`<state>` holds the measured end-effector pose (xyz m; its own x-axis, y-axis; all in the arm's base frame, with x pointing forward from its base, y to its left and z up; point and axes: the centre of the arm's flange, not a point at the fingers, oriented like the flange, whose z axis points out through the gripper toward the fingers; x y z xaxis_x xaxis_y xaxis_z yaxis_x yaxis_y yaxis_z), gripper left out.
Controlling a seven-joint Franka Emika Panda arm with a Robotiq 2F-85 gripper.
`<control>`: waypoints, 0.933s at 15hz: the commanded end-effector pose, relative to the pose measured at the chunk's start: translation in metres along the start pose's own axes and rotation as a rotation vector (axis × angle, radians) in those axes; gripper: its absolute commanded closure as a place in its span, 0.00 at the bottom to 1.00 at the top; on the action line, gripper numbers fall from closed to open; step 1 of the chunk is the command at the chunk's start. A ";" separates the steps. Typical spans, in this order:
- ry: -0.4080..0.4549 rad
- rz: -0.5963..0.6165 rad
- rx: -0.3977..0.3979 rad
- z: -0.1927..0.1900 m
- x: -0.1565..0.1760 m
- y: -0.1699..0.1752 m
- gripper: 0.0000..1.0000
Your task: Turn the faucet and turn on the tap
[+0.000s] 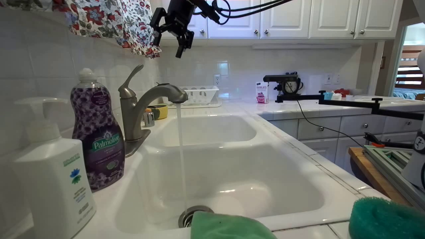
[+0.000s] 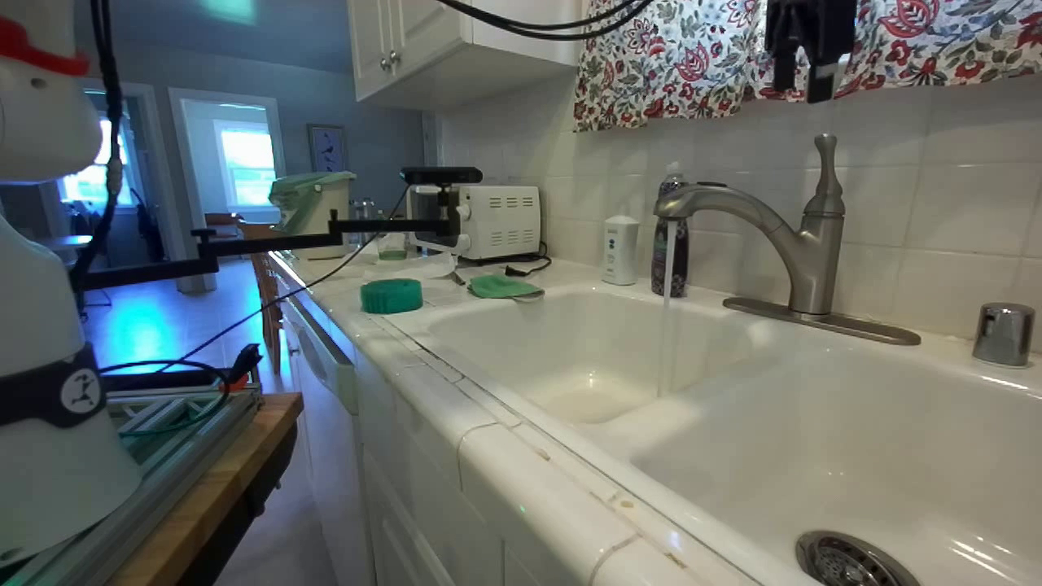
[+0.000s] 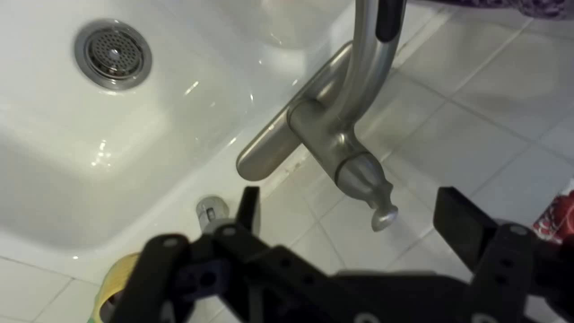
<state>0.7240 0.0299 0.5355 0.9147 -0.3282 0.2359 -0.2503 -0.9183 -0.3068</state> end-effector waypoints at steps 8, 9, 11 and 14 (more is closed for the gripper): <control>-0.170 -0.059 -0.062 -0.011 -0.029 -0.002 0.00; -0.173 -0.060 -0.062 -0.010 -0.029 -0.002 0.00; -0.175 -0.062 -0.063 -0.010 -0.030 -0.001 0.00; -0.175 -0.065 -0.062 -0.010 -0.030 -0.001 0.00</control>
<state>0.6943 0.0389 0.5379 0.9694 -0.2293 0.0880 -0.2032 -0.9500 -0.2371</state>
